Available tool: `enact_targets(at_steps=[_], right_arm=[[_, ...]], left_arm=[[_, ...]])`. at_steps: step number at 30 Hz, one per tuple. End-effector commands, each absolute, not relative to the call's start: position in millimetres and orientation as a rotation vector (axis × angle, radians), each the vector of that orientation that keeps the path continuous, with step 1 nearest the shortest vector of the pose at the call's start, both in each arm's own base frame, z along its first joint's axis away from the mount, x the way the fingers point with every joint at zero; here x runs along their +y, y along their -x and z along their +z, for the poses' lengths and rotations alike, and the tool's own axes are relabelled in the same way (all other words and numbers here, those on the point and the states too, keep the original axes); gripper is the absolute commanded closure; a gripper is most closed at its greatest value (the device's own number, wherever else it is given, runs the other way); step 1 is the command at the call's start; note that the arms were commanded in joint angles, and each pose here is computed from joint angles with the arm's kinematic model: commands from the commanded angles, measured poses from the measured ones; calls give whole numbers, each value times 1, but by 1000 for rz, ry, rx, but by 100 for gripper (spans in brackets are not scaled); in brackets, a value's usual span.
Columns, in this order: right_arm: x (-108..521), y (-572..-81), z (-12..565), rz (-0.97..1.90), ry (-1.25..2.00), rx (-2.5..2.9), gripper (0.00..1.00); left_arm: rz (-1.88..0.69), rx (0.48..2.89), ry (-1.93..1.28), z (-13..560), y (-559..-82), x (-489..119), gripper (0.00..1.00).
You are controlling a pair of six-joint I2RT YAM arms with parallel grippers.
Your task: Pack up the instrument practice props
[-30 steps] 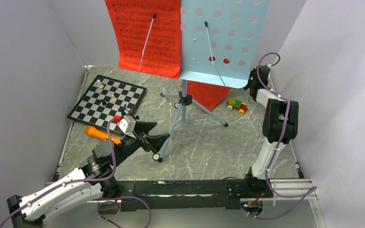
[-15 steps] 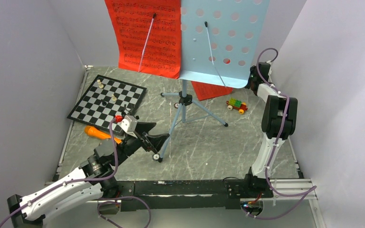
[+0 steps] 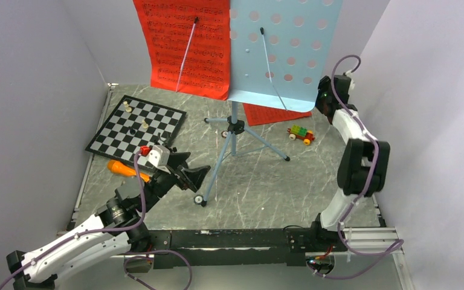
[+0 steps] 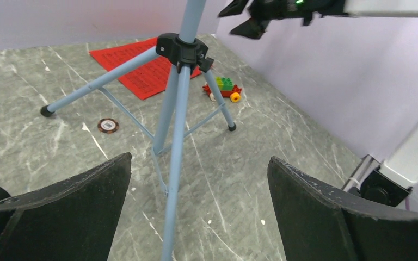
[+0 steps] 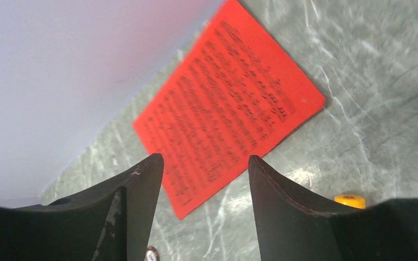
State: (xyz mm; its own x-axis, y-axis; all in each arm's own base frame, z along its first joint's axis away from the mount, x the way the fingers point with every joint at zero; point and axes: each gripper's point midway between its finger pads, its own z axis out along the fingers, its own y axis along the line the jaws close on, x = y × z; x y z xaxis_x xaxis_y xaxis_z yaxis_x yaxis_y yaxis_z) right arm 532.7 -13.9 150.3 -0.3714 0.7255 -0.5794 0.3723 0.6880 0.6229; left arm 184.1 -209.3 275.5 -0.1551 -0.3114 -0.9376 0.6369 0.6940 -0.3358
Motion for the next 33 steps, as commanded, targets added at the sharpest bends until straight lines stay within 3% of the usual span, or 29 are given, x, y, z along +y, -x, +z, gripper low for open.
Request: enact_targets(at_steps=[1, 5, 13, 21, 28, 33], right_arm=[[-13, -497, 257, 383, -723, 1751, 37], [18, -429, 280, 275, -626, 1557, 36], [95, -321, 244, 316, -312, 1668, 34], [189, -238, 250, 484, 274, 1616, 34], [268, -191, 309, 384, 562, 1466, 34], [298, -184, 369, 405, 554, 1372, 29]], left_arm=[[-813, 1441, -234, 311, -188, -198, 1], [-795, 1397, -305, 334, -184, -199, 1], [-707, 1308, -277, 378, -182, -170, 1], [-618, 1308, -154, 394, -182, -130, 1], [-550, 1284, -264, 433, -183, -136, 1], [-490, 1244, -369, 475, -187, -148, 3]])
